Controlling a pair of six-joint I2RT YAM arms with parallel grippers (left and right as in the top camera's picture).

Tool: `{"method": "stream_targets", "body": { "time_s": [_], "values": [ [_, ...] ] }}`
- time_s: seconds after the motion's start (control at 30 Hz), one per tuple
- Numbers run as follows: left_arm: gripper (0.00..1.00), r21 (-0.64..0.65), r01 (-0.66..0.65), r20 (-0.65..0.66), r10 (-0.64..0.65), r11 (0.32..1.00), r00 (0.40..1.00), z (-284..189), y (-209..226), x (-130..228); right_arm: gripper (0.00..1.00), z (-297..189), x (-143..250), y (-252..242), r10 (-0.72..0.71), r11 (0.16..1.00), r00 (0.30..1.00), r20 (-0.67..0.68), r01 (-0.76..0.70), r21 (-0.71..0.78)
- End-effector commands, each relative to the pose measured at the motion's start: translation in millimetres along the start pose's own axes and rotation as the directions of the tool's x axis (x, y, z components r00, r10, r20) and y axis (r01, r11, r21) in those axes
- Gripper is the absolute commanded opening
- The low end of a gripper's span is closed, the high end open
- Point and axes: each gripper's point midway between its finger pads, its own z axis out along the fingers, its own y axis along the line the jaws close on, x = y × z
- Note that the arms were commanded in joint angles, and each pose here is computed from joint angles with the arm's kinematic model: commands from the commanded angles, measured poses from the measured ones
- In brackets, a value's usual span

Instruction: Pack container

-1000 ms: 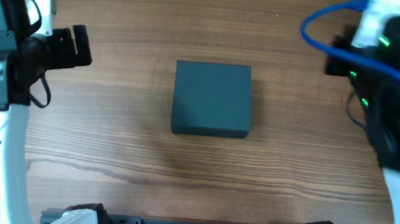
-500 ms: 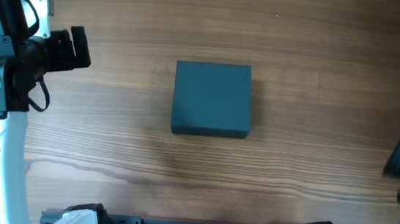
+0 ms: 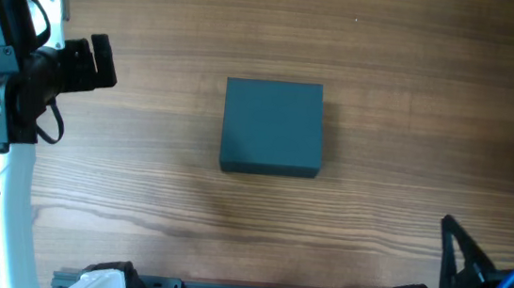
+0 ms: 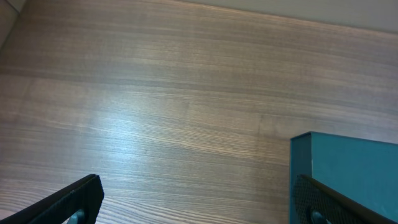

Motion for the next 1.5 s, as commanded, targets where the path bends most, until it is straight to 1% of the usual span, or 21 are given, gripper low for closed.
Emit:
{"method": "stream_targets", "body": {
  "time_s": [0.0, 0.1, 0.27, 0.4, 0.5, 0.57, 0.63, 0.7, 0.8, 0.83, 0.87, 0.9, 1.0, 1.07, 1.17, 1.27, 1.3, 1.37, 1.4, 1.43, 1.47],
  "values": [
    [1.00, -0.013, -0.016, 0.012, 0.016, 1.000, 1.000, -3.1, 3.4, -2.0, 1.00, 0.8, -10.9, -9.9, 0.041, 0.997, 0.998, 0.048, -0.044, 0.060],
    [1.00, -0.013, -0.016, 0.012, 0.016, 1.000, 1.000, -3.1, 3.4, -2.0, 1.00, -8.3, -38.9, -45.9, 0.031, 0.960, 0.982, 0.189, -0.082, 0.268],
    [1.00, -0.013, -0.016, 0.011, 0.016, 1.000, 1.000, -3.1, 3.4, -1.9, 1.00, -26.7, -53.1, -79.5, 0.011, 0.878, 0.959, 0.283, -0.144, 0.456],
    [1.00, -0.013, -0.016, 0.012, 0.017, 1.000, 1.000, -3.1, 3.3, -1.9, 1.00, -42.2, -48.8, -81.2, 0.050, 0.873, 0.920, 0.389, -0.230, 0.430],
    [1.00, -0.013, -0.016, 0.012, 0.016, 1.000, 1.000, -3.1, 3.4, -2.0, 1.00, -36.8, -30.7, -75.2, 0.215, 0.874, 0.846, 0.489, -0.390, 0.291],
    [1.00, -0.013, -0.016, 0.012, 0.017, 1.000, 1.000, -3.1, 3.3, -1.9, 1.00, -28.7, -12.8, -78.1, 0.347, 0.827, 0.782, 0.517, -0.515, 0.224],
    [1.00, -0.013, -0.016, 0.012, 0.016, 1.000, 1.000, -3.1, 3.4, -2.0, 1.00, -16.9, 11.4, -86.9, 0.503, 0.721, 0.678, 0.536, -0.671, 0.173],
    [1.00, -0.013, -0.016, 0.012, 0.016, 1.000, 1.000, -3.1, 3.4, -2.0, 1.00, -0.6, 41.2, -97.1, 0.638, 0.576, 0.548, 0.540, -0.806, 0.137],
    [1.00, -0.013, -0.016, 0.012, 0.016, 1.000, 1.000, -3.1, 3.4, -2.0, 1.00, 23.8, 97.6, -107.7, 0.804, 0.279, 0.295, 0.516, -0.954, 0.111],
    [1.00, -0.013, -0.016, 0.012, 0.016, 1.000, 1.000, -3.1, 3.4, -2.0, 1.00, 28.5, 116.2, -108.1, 0.837, 0.182, 0.218, 0.502, -0.976, 0.119],
    [1.00, -0.013, -0.016, 0.012, 0.017, 1.000, 1.000, -3.1, 3.3, -1.9, 1.00, 31.3, 132.8, -107.5, 0.861, 0.066, 0.116, 0.496, -0.991, 0.117],
    [1.00, -0.013, -0.016, 0.011, 0.016, 1.000, 1.000, -3.1, 3.4, -1.9, 1.00, 31.7, 143.3, -108.3, 0.863, -0.017, 0.044, 0.504, -0.993, 0.116],
    [1.00, -0.013, -0.016, 0.012, 0.016, 1.000, 1.000, -3.1, 3.4, -2.0, 1.00, 29.7, 164.2, -107.8, 0.841, -0.212, -0.131, 0.524, -0.973, 0.096],
    [1.00, -0.013, -0.016, 0.012, 0.016, 1.000, 1.000, -3.1, 3.4, -2.0, 1.00, 28.9, 163.3, -109.4, 0.839, -0.200, -0.119, 0.531, -0.975, 0.097],
    [1.00, -0.013, -0.016, 0.012, 0.016, 1.000, 1.000, -3.1, 3.4, -2.0, 1.00, 27.7, 152.1, -114.9, 0.839, -0.067, 0.011, 0.544, -0.990, 0.124],
    [1.00, -0.013, -0.016, 0.012, 0.016, 1.000, 1.000, -3.1, 3.4, -2.0, 1.00, 30.3, 132.4, -114.5, 0.840, 0.007, 0.047, 0.540, -0.997, 0.077],
    [1.00, -0.013, -0.016, 0.011, 0.017, 1.000, 1.000, -3.1, 3.3, -1.9, 0.99, 32.0, 117.4, -112.7, 0.838, 0.106, 0.126, 0.530, -0.992, 0.068],
    [1.00, -0.013, -0.016, 0.011, 0.017, 1.000, 1.000, -3.1, 3.3, -1.9, 1.00, 33.7, 85.5, -106.2, 0.781, 0.366, 0.354, 0.515, -0.927, 0.081],
    [1.00, -0.013, -0.016, 0.012, 0.016, 1.000, 1.000, -3.1, 3.4, -2.0, 1.00, 34.9, 57.9, -93.6, 0.689, 0.575, 0.530, 0.494, -0.815, 0.072],
    [1.00, -0.013, -0.016, 0.012, 0.017, 1.000, 1.000, -3.1, 3.3, -1.9, 1.00, 35.2, 40.1, -81.0, 0.594, 0.712, 0.646, 0.479, -0.699, 0.061],
    [1.00, -0.013, -0.016, 0.011, 0.017, 1.000, 1.000, -3.1, 3.3, -1.9, 1.00, 35.7, 31.3, -71.7, 0.515, 0.794, 0.720, 0.465, -0.605, 0.058]
  ]
}}
